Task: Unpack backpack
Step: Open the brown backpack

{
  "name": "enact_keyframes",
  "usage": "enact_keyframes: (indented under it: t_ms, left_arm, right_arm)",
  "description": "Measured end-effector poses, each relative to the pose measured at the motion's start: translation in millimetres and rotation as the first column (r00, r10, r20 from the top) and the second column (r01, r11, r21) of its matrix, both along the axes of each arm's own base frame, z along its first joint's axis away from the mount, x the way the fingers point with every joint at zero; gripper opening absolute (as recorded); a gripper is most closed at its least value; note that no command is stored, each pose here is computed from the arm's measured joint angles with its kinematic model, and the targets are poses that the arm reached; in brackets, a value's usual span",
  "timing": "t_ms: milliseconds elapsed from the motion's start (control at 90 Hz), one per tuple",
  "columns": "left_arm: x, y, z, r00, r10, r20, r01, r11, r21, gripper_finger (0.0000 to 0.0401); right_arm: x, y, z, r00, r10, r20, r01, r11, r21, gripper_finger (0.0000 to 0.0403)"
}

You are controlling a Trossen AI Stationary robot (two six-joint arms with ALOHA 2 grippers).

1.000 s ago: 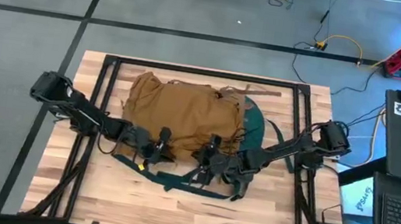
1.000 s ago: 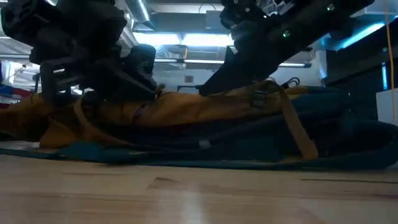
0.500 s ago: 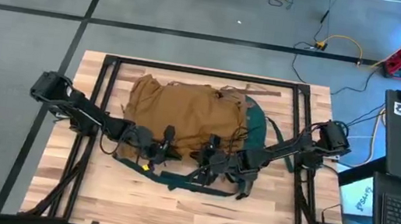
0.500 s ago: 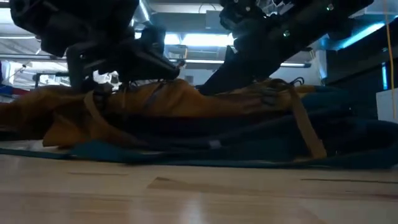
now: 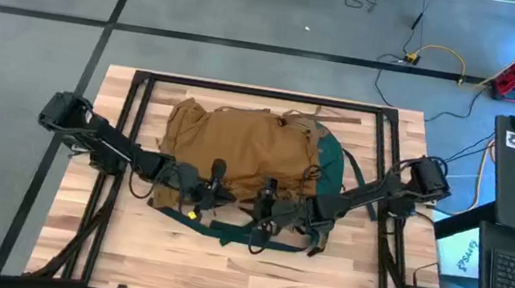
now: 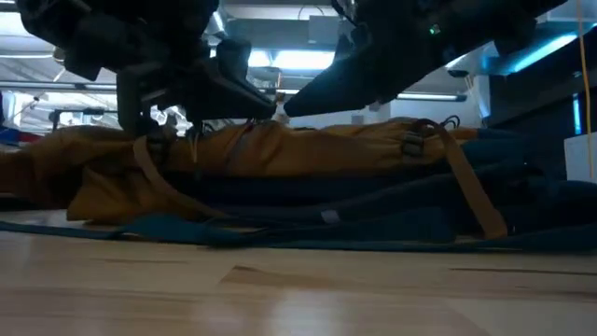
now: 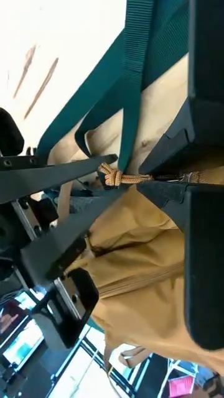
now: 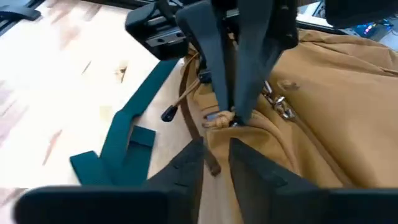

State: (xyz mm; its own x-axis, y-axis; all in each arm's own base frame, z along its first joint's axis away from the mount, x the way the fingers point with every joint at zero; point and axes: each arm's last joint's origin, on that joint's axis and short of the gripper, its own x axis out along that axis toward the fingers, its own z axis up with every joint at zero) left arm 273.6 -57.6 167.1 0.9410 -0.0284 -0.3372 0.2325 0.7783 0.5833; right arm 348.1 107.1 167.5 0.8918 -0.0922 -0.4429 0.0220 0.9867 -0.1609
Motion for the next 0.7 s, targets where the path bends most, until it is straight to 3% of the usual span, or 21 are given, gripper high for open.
enact_keyframes:
  t_ms: [256, 700]
  left_arm:
    - [0.2, 0.0, 0.6, 1.0, 0.003, 0.007, -0.002, 1.0, -0.002, 0.0]
    - [-0.2, -0.1, 0.0, 1.0, 0.007, 0.001, -0.007, 1.0, -0.023, 0.0]
  right_arm:
    - [2.4, -0.1, 2.7, 0.999, -0.011, 0.043, 0.011, 1.0, 0.006, 0.0137]
    - [20.4, 0.2, -2.7, 0.997, -0.014, 0.071, 0.015, 1.0, -0.015, 0.0139]
